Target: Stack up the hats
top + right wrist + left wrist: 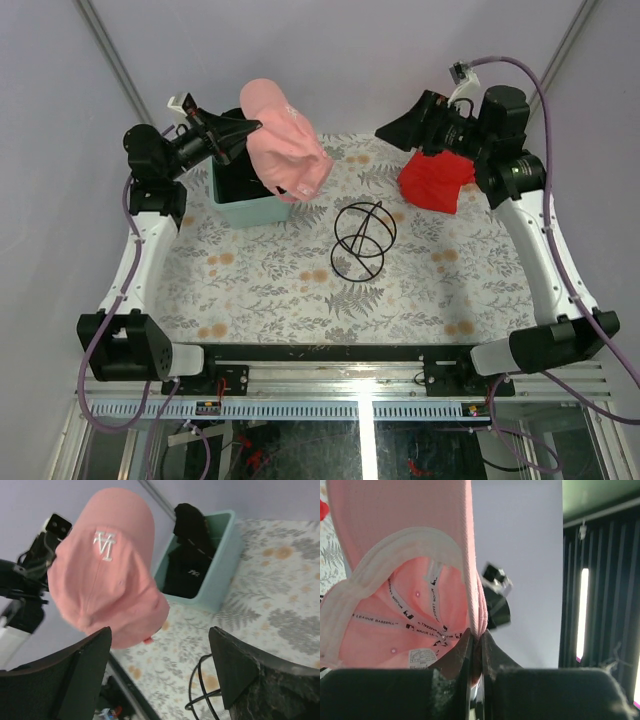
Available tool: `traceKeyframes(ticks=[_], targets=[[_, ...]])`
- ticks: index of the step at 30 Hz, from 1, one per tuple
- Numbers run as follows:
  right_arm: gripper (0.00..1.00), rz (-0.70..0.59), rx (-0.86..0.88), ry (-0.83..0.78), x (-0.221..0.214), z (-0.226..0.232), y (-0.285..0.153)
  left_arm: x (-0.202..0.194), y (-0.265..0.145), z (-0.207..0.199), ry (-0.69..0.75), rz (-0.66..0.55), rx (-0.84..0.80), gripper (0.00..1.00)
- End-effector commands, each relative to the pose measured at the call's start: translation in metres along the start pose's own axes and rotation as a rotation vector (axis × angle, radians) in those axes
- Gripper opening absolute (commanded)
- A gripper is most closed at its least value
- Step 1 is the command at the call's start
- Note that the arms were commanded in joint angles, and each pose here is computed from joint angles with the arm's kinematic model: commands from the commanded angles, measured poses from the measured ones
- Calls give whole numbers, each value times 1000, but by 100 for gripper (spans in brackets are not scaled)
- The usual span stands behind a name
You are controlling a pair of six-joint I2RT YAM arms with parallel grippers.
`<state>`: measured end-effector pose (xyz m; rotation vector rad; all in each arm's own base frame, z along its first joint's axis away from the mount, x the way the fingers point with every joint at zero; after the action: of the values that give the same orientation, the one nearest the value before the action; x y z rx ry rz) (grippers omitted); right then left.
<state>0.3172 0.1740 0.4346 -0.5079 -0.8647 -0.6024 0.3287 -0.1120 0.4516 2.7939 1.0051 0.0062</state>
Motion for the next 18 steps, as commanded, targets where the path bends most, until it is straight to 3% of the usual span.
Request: traceKeyframes(ticks=[1, 5, 12, 18], targets=[[83, 46, 375, 296, 5, 2, -7, -53, -23, -25, 236, 225, -126, 0], [82, 55, 472, 417, -2, -14, -5, -76, -34, -14, 256, 308, -210, 0], [83, 96, 610, 324, -5, -19, 2, -108, -35, -4, 166, 397, -244, 0], [83, 144, 739, 337, -4, -21, 17, -133, -29, -9, 53, 447, -272, 0]])
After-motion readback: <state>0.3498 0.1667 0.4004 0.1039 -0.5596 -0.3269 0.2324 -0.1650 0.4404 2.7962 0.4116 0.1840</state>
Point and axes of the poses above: each gripper's point midway between its finger pads, its own y axis out along the fingers, its own z axis along the line the jaws close on, x = y × z, the point moved 5 cm from there along -y, back along the fingers
